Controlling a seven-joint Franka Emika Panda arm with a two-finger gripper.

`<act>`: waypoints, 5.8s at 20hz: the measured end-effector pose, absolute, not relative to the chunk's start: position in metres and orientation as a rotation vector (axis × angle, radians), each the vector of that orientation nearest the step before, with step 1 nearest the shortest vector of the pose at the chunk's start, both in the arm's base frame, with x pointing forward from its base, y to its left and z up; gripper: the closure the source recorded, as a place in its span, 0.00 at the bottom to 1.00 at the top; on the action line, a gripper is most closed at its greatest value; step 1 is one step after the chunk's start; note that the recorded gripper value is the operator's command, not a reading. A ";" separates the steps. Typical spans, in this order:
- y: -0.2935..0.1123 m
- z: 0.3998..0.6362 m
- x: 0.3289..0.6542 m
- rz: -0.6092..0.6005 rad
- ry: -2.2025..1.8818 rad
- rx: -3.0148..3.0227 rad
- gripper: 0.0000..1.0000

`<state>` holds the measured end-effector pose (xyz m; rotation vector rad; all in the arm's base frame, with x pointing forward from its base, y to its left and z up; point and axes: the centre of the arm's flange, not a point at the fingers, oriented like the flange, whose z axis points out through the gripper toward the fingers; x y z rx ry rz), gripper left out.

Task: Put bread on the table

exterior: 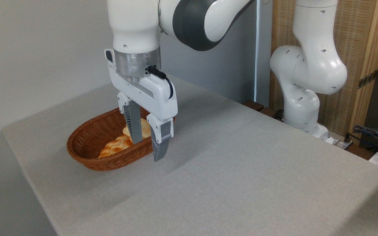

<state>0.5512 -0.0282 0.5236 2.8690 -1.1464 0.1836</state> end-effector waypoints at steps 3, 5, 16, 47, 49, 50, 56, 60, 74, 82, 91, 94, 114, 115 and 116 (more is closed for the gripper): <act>-0.028 0.524 0.551 0.184 -1.146 2.869 0.00; -0.028 0.524 0.551 0.184 -1.146 2.869 0.00; -0.028 0.524 0.551 0.184 -1.146 2.869 0.00; -0.028 0.525 0.552 0.188 -1.145 2.870 0.00; -0.027 0.525 0.552 0.189 -1.145 2.870 0.00; -0.027 0.525 0.552 0.189 -1.145 2.871 0.00; -0.027 0.525 0.552 0.189 -1.144 2.871 0.00; -0.027 0.525 0.552 0.188 -1.144 2.871 0.00; -0.116 0.523 0.539 0.193 -1.777 2.504 0.00; -0.174 0.504 0.524 0.116 -2.005 2.302 0.00; -0.197 0.484 0.522 0.061 -2.071 2.227 0.00; -0.199 0.474 0.523 0.039 -2.095 2.198 0.00; -0.205 0.471 0.523 0.031 -2.097 2.190 0.53; -0.204 0.475 0.523 0.045 -2.074 2.207 0.52; -0.202 0.480 0.523 0.063 -2.040 2.230 0.52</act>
